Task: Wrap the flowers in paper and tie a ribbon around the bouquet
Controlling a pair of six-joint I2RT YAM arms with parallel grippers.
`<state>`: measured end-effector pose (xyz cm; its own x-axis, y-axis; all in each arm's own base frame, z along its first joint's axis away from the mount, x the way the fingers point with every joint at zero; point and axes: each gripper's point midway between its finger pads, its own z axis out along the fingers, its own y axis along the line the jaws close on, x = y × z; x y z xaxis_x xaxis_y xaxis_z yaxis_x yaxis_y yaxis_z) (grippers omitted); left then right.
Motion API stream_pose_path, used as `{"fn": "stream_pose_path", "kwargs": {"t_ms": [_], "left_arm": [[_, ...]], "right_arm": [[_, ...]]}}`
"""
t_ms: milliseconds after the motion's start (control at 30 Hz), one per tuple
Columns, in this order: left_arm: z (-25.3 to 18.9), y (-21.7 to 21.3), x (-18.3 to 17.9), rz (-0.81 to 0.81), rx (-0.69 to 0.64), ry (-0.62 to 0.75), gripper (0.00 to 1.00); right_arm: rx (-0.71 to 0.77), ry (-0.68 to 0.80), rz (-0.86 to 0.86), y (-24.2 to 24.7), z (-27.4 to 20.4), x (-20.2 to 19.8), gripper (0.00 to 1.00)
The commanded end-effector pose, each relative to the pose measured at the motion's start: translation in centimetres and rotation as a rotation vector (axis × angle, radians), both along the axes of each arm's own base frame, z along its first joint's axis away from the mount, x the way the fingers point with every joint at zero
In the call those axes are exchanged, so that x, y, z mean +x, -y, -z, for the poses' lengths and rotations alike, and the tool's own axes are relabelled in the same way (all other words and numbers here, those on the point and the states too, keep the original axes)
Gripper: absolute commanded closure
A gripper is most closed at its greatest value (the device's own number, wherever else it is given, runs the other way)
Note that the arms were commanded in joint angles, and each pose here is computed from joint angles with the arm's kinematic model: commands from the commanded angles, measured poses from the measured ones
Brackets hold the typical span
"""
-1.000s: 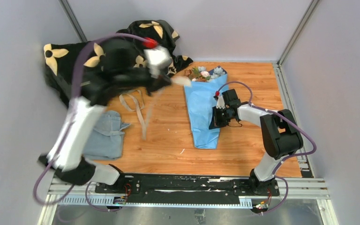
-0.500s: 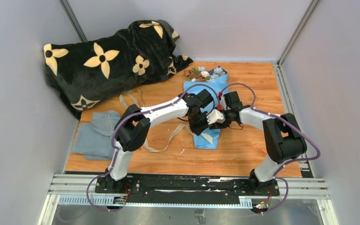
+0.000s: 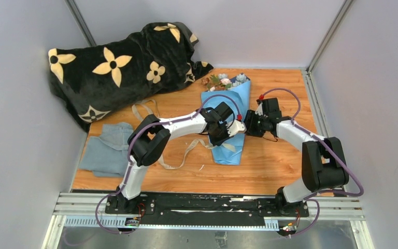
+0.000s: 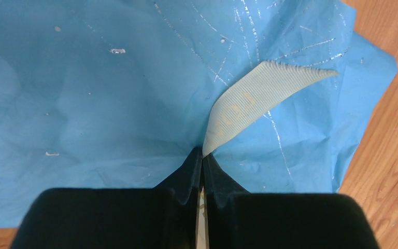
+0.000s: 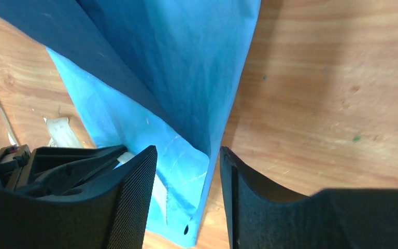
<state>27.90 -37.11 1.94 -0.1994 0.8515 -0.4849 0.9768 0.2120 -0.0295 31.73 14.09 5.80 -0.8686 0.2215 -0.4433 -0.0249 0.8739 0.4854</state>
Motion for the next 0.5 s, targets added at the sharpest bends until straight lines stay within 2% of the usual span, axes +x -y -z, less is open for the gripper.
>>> {"fn": "stream_pose_path", "kwargs": {"t_ms": [0,167,233,467], "left_arm": [[2.4,-0.5,-0.3,0.003,0.034,-0.006,0.93],[2.2,-0.5,-0.3,0.004,0.028,-0.006,0.93],[2.2,-0.5,-0.3,0.005,0.029,-0.006,0.93],[2.3,-0.7,-0.2,0.006,0.037,0.007,0.94]], "right_arm": [[-0.050,0.004,-0.007,1.4,-0.1,1.6,0.42],[-0.072,-0.031,-0.006,2.3,1.5,2.3,0.28],[-0.067,-0.049,-0.014,2.4,2.4,2.6,0.28],[0.168,-0.090,-0.144,-1.0,4.4,3.2,0.31]]}}
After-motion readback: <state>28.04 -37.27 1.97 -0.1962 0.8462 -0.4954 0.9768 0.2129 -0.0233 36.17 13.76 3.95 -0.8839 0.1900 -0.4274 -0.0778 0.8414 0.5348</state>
